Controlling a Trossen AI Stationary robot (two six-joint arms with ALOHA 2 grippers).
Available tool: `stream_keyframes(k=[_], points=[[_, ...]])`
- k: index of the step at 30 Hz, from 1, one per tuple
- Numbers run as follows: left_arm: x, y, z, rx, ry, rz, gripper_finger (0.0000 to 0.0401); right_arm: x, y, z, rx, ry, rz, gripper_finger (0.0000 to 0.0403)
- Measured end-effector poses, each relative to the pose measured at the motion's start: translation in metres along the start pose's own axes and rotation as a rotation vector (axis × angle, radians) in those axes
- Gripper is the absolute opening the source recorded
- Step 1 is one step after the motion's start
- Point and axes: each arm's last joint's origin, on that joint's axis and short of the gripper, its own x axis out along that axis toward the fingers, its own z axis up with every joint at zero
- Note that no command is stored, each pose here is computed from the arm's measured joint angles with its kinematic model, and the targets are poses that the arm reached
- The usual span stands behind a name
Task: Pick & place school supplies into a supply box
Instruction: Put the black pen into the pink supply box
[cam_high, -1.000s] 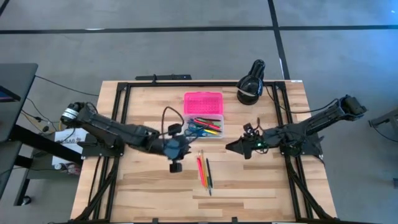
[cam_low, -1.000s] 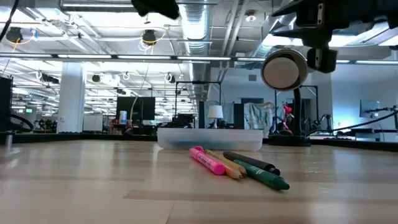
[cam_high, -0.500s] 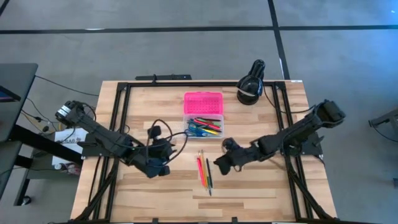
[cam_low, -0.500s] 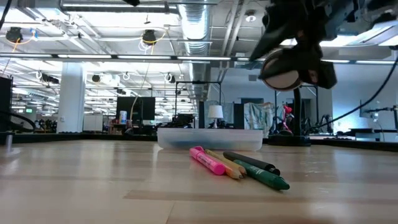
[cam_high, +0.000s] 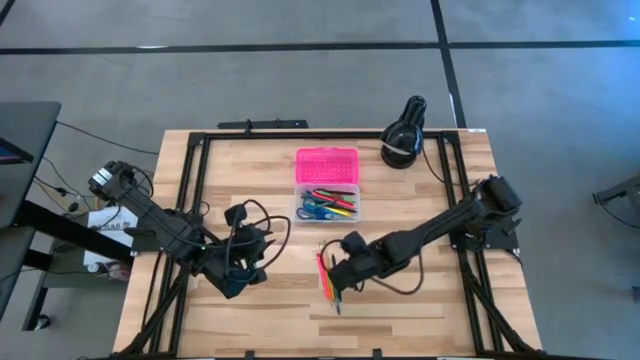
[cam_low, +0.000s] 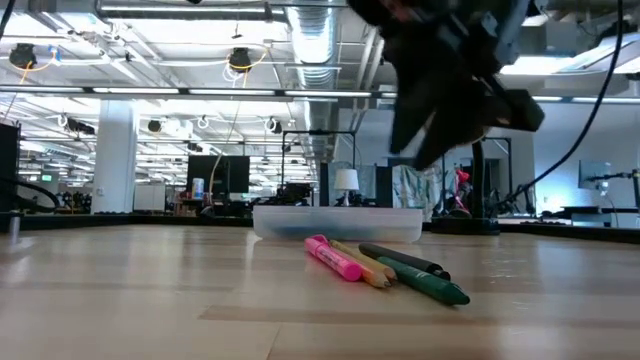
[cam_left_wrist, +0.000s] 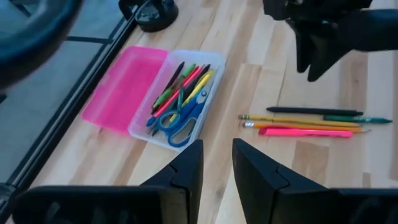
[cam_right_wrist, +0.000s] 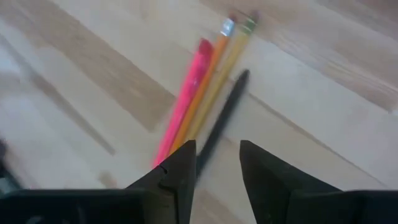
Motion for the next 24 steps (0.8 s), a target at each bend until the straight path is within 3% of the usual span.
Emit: stream_keyframes(k=[7, 24], points=[[-0.001, 0.0, -0.001, 0.008, 0.004, -0.001, 0.008, 0.018, 0.014, -0.007, -0.001, 0.033, -0.024, 0.0118], [-0.001, 0.0, -0.002, 0.014, 0.009, 0.003, 0.008, 0.04, 0.016, -0.014, 0.009, 0.031, -0.04, 0.0118]])
